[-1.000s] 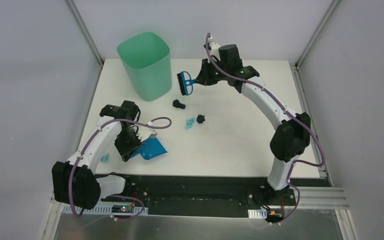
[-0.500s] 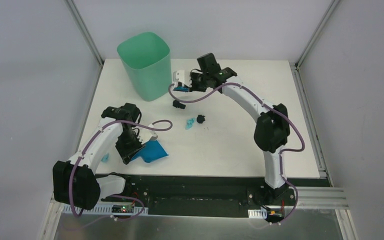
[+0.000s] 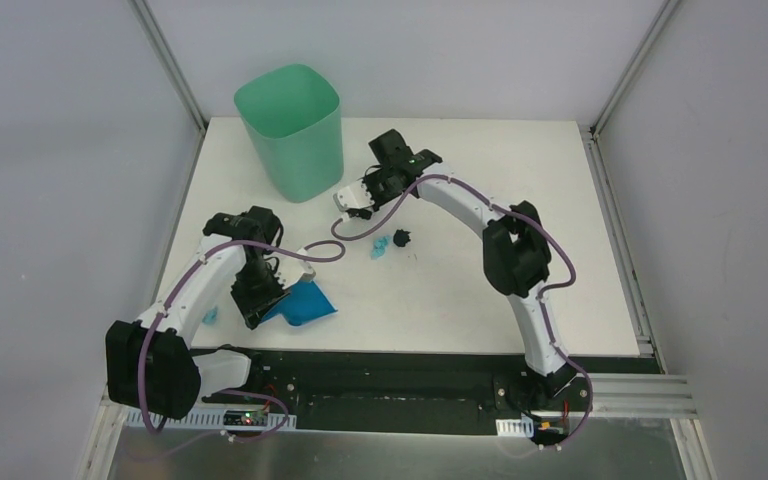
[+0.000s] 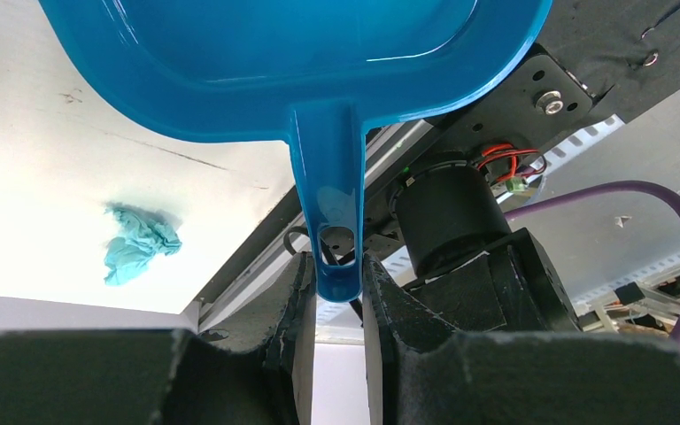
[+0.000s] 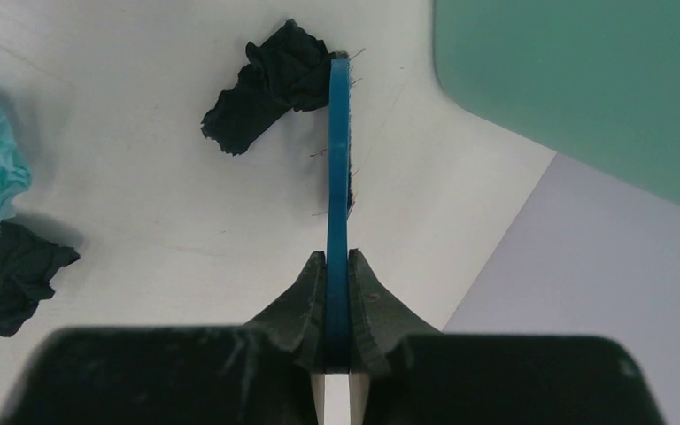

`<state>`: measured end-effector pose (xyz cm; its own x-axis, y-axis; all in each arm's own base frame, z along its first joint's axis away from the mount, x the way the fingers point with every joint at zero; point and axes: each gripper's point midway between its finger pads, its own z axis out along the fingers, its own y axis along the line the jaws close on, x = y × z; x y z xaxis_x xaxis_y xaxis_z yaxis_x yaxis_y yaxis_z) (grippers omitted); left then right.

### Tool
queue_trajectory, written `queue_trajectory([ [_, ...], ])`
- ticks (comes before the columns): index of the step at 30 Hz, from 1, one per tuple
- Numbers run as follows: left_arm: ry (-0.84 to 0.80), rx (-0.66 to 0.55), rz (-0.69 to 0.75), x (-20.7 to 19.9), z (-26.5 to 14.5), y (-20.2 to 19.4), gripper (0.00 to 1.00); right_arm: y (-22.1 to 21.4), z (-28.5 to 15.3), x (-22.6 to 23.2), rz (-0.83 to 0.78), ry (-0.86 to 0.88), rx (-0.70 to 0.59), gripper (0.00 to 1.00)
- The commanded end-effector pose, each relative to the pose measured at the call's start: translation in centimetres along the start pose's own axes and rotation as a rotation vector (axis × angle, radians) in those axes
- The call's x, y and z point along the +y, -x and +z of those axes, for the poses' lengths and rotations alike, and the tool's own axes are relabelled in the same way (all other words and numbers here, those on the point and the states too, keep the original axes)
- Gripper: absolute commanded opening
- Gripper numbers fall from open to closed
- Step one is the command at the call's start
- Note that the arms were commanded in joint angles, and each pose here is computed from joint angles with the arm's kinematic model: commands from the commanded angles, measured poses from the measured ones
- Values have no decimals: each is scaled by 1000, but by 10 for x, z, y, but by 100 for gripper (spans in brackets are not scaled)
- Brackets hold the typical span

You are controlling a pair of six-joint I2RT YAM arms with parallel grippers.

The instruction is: Sweep away the paper scraps from the table

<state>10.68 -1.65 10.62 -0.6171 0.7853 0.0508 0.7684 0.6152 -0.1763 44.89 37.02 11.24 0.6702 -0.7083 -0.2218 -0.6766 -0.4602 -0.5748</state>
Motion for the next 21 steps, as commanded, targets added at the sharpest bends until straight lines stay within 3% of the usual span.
queue_trajectory([
  [1, -2, -20, 41, 0, -2, 8, 10, 3, -24, 31, -121, 117, 23, 0],
  [7, 10, -3, 115, 1, -2, 27, 10, 7, -74, 81, -41, 230, 41, 0],
  [13, 9, 6, 171, 2, 1, 49, 10, 11, -117, 100, 96, 207, 56, 0],
  [17, 54, 13, 214, 10, 5, 64, 10, -6, -142, 60, 402, -21, 91, 0],
  [21, 72, 30, 222, 12, 7, 79, 10, -36, -169, 29, 837, -201, 133, 0],
])
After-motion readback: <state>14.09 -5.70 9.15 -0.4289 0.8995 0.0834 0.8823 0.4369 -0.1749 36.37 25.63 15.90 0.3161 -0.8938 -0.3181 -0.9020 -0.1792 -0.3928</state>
